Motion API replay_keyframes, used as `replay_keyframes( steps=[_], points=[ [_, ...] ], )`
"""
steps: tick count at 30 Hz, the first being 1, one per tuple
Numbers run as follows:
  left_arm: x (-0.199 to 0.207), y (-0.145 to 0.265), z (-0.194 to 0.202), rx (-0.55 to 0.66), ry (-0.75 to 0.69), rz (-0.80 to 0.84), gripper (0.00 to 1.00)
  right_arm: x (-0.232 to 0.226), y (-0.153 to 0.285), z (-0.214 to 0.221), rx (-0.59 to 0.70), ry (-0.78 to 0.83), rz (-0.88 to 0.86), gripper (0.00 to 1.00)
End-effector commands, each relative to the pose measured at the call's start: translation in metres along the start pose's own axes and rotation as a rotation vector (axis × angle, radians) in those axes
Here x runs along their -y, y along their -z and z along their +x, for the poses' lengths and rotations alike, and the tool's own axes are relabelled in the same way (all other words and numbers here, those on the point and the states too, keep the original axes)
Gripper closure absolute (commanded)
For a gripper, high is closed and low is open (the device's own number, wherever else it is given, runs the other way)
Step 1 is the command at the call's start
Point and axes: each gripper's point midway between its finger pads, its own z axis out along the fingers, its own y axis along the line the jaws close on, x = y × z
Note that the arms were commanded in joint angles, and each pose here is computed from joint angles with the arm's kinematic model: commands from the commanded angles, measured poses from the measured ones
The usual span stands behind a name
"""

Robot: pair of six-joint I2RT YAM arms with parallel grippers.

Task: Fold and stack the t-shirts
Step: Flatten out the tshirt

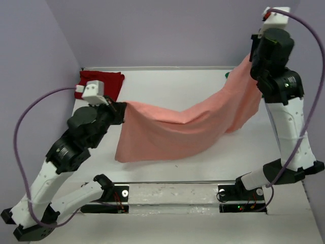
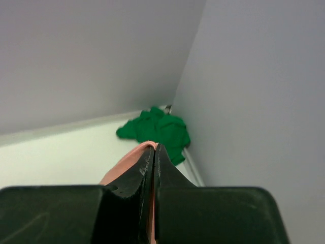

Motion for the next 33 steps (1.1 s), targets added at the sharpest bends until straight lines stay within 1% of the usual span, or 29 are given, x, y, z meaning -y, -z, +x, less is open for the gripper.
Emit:
replay_keyframes(
  steps=[1, 2, 4, 5, 6, 7, 8, 10, 11, 12, 13, 15, 16, 17, 18, 20, 22, 23, 24, 27, 28, 29, 30, 31, 32, 33],
  points=[
    [-0.003, -0.051, 0.064, -0.129, 0.014, -0.059, 1.00, -0.062, -0.021, 0.068, -0.164, 0.048, -0.129, 1.00],
    [-0.009, -0.058, 0.078, -0.147, 0.012, -0.084, 1.00, -0.065, -0.027, 0.069, -0.162, 0.064, -0.120, 1.00],
    [-0.022, -0.084, 0.088, -0.148, -0.015, -0.164, 1.00, -0.078, -0.043, 0.074, -0.174, 0.122, -0.114, 1.00],
    [-0.020, -0.085, 0.083, -0.134, -0.018, -0.155, 1.00, -0.083, -0.048, 0.073, -0.172, 0.128, -0.116, 1.00],
    [-0.027, -0.101, 0.083, -0.137, -0.035, -0.168, 1.00, -0.084, -0.051, 0.056, -0.135, 0.110, -0.123, 1.00],
    [-0.033, -0.115, 0.086, -0.151, -0.041, -0.185, 1.00, -0.104, -0.064, 0.064, -0.147, 0.130, -0.156, 1.00],
    [-0.042, -0.127, 0.077, -0.132, -0.028, -0.188, 1.00, -0.110, -0.070, 0.060, -0.135, 0.131, -0.162, 1.00],
    [-0.053, -0.142, 0.072, -0.127, -0.033, -0.208, 1.00, -0.122, -0.081, 0.053, -0.114, 0.125, -0.178, 1.00],
    [-0.058, -0.154, 0.069, -0.132, -0.049, -0.220, 1.00, -0.135, -0.094, 0.051, -0.101, 0.150, -0.187, 1.00],
    [-0.064, -0.161, 0.052, -0.098, -0.056, -0.239, 1.00, -0.136, -0.102, 0.051, -0.095, 0.163, -0.179, 1.00],
    [-0.080, -0.177, 0.054, -0.122, -0.063, -0.282, 1.00, -0.141, -0.117, 0.056, -0.095, 0.151, -0.198, 1.00],
    [-0.094, -0.186, 0.043, -0.107, -0.045, -0.305, 1.00, -0.142, -0.137, 0.080, -0.137, 0.159, -0.193, 1.00],
    [-0.101, -0.191, 0.046, -0.117, -0.041, -0.320, 1.00, -0.143, -0.143, 0.088, -0.152, 0.165, -0.193, 1.00],
    [-0.108, -0.190, 0.045, -0.115, -0.037, -0.345, 1.00, -0.145, -0.150, 0.103, -0.183, 0.181, -0.194, 1.00],
    [-0.113, -0.190, 0.043, -0.110, -0.039, -0.358, 1.00, -0.146, -0.151, 0.108, -0.191, 0.186, -0.193, 1.00],
    [-0.108, -0.185, 0.031, -0.057, -0.042, -0.335, 1.00, -0.146, -0.152, 0.111, -0.195, 0.183, -0.186, 1.00],
    [-0.095, -0.172, 0.021, -0.023, -0.035, -0.272, 1.00, -0.140, -0.144, 0.093, -0.157, 0.157, -0.196, 1.00],
    [-0.086, -0.169, 0.012, 0.012, -0.044, -0.227, 1.00, -0.135, -0.142, 0.085, -0.142, 0.150, -0.183, 1.00],
    [-0.075, -0.156, -0.002, 0.053, -0.053, -0.183, 1.00, -0.126, -0.133, 0.066, -0.107, 0.155, -0.166, 1.00],
    [-0.043, -0.130, -0.029, 0.113, -0.120, -0.098, 1.00, -0.102, -0.109, 0.027, -0.031, 0.120, -0.144, 1.00],
    [-0.030, -0.109, -0.058, 0.186, -0.157, -0.080, 1.00, -0.087, -0.083, -0.003, 0.027, 0.078, -0.148, 1.00],
    [-0.022, -0.097, -0.069, 0.209, -0.171, -0.067, 1.00, -0.079, -0.067, -0.019, 0.062, 0.062, -0.144, 1.00],
    [-0.013, -0.085, -0.073, 0.206, -0.183, -0.047, 1.00, -0.070, -0.050, -0.034, 0.096, 0.051, -0.135, 1.00],
    [-0.002, -0.062, -0.098, 0.267, -0.189, -0.025, 1.00, -0.044, -0.023, -0.059, 0.158, 0.034, -0.094, 1.00],
    [-0.001, -0.051, -0.101, 0.262, -0.194, -0.024, 1.00, -0.048, 0.000, -0.072, 0.194, 0.022, -0.126, 1.00],
    [0.002, -0.040, -0.109, 0.277, -0.197, -0.018, 1.00, -0.042, 0.017, -0.083, 0.221, 0.011, -0.126, 1.00]
  ],
)
